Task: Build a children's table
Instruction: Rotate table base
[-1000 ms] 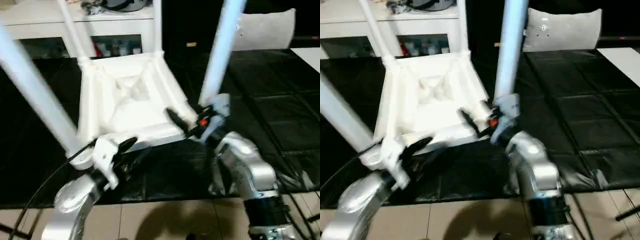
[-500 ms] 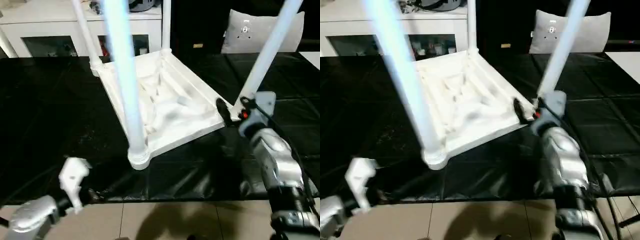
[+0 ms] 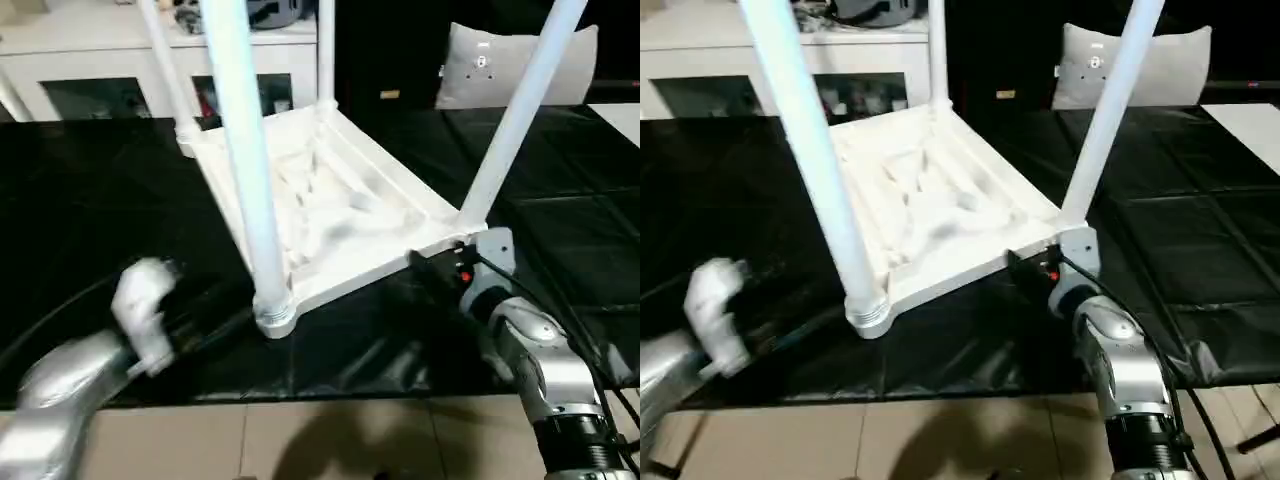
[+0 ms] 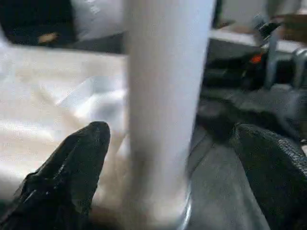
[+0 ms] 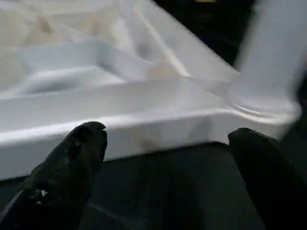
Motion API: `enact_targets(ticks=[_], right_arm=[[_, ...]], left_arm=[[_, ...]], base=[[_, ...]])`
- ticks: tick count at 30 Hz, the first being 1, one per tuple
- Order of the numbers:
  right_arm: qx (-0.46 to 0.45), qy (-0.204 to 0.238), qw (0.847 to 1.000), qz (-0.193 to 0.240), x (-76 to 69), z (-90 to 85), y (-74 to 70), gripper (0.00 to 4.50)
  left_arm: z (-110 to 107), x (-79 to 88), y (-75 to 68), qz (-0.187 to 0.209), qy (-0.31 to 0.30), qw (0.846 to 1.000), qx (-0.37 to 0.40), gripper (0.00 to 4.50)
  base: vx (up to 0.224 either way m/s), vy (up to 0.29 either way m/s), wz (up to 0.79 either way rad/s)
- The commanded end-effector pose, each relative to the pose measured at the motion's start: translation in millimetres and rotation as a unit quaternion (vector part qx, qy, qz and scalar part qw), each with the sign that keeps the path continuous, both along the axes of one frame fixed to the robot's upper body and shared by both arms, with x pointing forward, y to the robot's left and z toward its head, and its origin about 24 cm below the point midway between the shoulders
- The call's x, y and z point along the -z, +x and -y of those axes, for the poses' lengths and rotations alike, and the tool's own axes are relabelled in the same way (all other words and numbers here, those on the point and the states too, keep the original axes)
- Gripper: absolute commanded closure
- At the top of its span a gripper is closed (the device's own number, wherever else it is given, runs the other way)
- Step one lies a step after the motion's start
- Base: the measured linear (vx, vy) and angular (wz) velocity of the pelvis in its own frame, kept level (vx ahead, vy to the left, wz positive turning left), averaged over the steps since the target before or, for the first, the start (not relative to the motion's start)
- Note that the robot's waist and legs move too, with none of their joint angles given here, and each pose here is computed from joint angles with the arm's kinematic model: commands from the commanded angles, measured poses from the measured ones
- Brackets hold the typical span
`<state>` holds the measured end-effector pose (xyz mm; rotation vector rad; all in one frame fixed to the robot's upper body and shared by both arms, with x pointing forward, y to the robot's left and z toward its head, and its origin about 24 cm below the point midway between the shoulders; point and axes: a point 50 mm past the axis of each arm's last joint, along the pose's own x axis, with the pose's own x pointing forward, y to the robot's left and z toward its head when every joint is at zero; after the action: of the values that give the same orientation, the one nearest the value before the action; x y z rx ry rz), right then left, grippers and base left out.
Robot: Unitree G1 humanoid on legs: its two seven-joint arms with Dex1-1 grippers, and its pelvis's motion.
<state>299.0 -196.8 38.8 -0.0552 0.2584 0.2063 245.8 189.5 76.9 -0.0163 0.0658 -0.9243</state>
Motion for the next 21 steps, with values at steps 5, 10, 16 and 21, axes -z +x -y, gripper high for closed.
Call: enact_targets(ticks=[5,10,16,21], right_arm=[[0.056,-0.048,0.997,-0.036,6.8,19.4,5.4,0.00],[0.033,-0.055,0.997,-0.047,12.8,10.9,15.1,0.00],[-0.001,-0.053,0.998,-0.042,12.3,-2.0,26.7,0.00],[-0.048,-0.058,0.996,-0.037,11.2,-15.3,32.3,0.00]], left_arm=[[34.3,-13.2,21.3,0.007,-0.035,0.997,0.065,0.04],[54.2,-25.0,28.6,0.013,-0.060,0.992,0.112,0.04],[71.1,-31.8,6.7,-0.035,-0.097,0.967,0.232,0.04],[90.4,-36.1,-11.4,-0.058,-0.124,0.942,0.307,0.04]], base=[[0.000,0.000,0.00],[0.000,0.000,0.00],[0.000,0.000,0.00],[0.000,0.000,0.00]])
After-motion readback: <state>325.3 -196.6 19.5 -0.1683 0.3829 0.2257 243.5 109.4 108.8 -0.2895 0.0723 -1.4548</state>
